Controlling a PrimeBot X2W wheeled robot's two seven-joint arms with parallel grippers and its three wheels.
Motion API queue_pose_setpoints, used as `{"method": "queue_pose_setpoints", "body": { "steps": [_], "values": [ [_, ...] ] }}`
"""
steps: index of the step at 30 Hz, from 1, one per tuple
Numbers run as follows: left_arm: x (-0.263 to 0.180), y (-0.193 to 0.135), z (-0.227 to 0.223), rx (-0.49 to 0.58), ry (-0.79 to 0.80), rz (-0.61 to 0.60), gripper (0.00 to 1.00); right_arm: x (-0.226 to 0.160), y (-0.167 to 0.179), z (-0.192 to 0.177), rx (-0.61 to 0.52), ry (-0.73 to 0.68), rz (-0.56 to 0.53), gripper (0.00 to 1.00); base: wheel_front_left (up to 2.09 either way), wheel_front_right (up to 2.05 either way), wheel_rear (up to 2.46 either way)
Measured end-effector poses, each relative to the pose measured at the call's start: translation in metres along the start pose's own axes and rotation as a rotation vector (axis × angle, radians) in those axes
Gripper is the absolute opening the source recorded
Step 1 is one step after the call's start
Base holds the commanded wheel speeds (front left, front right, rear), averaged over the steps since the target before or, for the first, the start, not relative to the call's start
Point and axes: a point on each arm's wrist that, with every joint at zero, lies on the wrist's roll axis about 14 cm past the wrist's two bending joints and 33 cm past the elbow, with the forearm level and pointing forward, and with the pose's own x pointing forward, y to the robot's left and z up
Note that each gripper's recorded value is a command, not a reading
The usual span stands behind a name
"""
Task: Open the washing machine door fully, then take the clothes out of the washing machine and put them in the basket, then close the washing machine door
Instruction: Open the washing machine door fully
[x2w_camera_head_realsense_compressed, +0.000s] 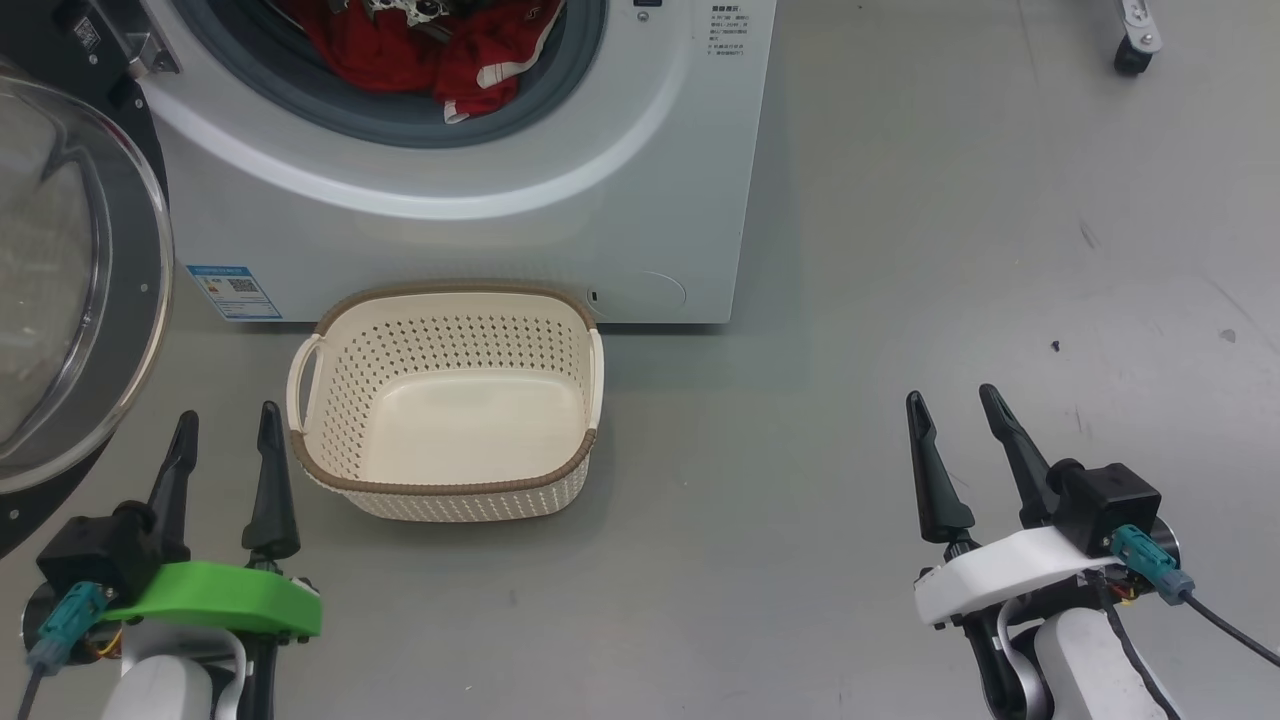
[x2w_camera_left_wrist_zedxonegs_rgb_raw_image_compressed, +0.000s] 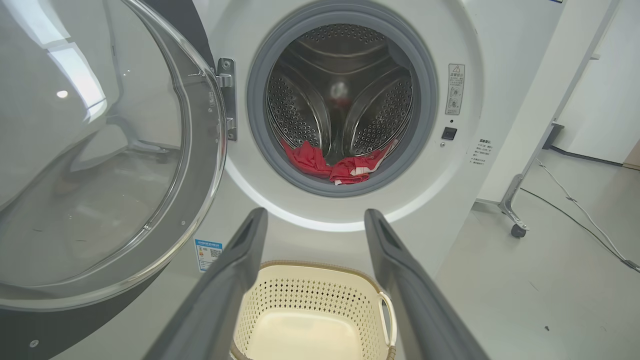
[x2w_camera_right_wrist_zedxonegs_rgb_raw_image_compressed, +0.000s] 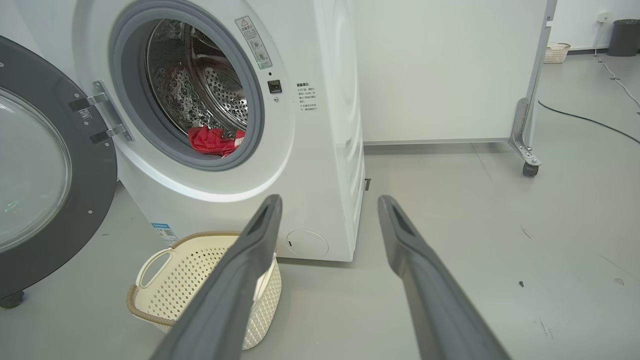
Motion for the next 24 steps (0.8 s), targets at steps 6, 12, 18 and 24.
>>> {"method": "queue_pose_setpoints", "body": {
  "steps": [6,12,18,24],
  "values": [
    [-0.0017,0.0005,-0.0015,-0.003,0.004,0.002,1.0,-0.0006,0.0007,-0.0002,0.002,0.0,0.004,1.0,0.0,0.0,0.0],
    [-0.0036,0.0002,-0.0031,-0.008,0.008,0.002,1.0,-0.0013,0.0005,0.0006,0.001,-0.002,0.003,1.0,0.0,0.0,0.0],
    [-0.0061,0.0003,-0.0058,-0.012,0.017,0.002,1.0,-0.0023,0.0004,0.0009,-0.003,-0.002,0.002,1.0,0.0,0.0,0.0],
    [-0.006,-0.0004,-0.0058,-0.014,0.016,0.0,1.0,-0.0038,0.0001,-0.0003,-0.001,0.001,-0.001,1.0,0.0,0.0,0.0]
  ]
}}
